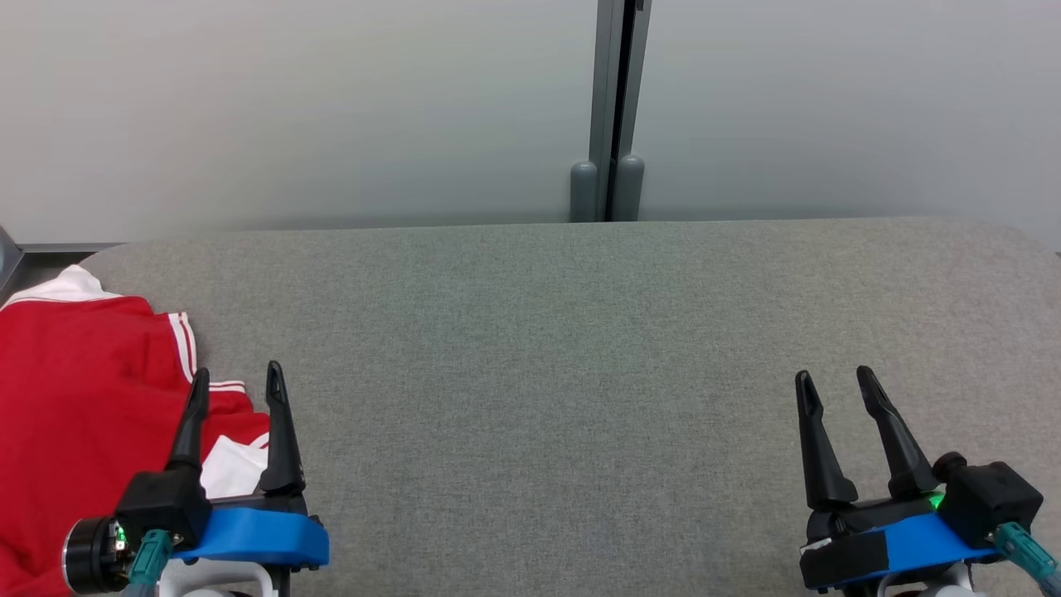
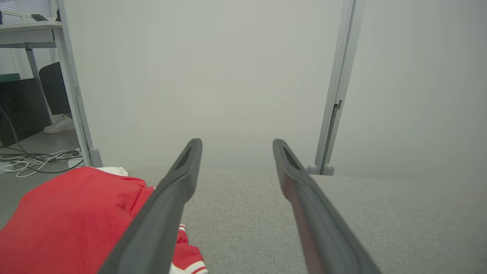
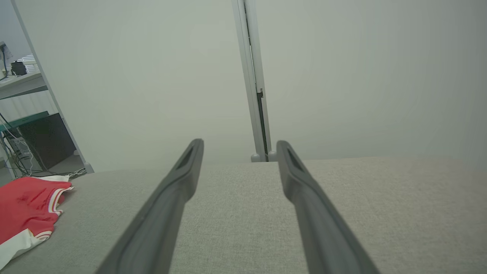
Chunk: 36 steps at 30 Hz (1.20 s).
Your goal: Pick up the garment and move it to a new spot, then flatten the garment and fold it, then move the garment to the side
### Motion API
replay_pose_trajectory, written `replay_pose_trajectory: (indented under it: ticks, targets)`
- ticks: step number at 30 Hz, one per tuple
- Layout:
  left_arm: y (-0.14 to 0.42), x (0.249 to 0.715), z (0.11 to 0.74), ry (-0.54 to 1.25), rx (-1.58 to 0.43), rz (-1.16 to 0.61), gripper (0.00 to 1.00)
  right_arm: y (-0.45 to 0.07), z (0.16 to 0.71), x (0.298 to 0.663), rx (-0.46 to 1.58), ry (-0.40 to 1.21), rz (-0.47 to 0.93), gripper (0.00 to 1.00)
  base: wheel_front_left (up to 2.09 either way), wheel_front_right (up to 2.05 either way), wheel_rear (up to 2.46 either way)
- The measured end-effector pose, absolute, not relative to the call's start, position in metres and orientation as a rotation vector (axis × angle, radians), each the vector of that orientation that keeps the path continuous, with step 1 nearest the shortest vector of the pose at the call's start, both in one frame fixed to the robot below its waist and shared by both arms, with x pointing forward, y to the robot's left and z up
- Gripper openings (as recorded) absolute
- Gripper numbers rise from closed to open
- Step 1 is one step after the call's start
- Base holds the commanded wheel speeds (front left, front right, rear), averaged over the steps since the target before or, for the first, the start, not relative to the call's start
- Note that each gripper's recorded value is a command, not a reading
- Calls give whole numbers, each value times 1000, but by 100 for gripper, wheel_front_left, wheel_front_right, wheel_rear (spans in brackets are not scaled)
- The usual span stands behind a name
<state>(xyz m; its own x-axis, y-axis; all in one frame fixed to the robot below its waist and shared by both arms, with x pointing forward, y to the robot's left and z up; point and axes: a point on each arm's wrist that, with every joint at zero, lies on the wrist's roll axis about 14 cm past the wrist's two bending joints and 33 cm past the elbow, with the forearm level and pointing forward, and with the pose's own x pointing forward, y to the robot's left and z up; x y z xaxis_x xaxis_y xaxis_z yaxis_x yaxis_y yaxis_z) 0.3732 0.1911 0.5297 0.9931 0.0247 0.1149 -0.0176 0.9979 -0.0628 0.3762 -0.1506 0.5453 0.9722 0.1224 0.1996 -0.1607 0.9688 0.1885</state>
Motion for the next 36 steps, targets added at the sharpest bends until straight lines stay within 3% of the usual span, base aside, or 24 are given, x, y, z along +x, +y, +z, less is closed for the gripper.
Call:
replay_pose_trajectory:
  ticks: [36]
  targets:
    - [197,372,518,-36,26,28,100,-149,530,377,97,-152,154,100,0,0,0]
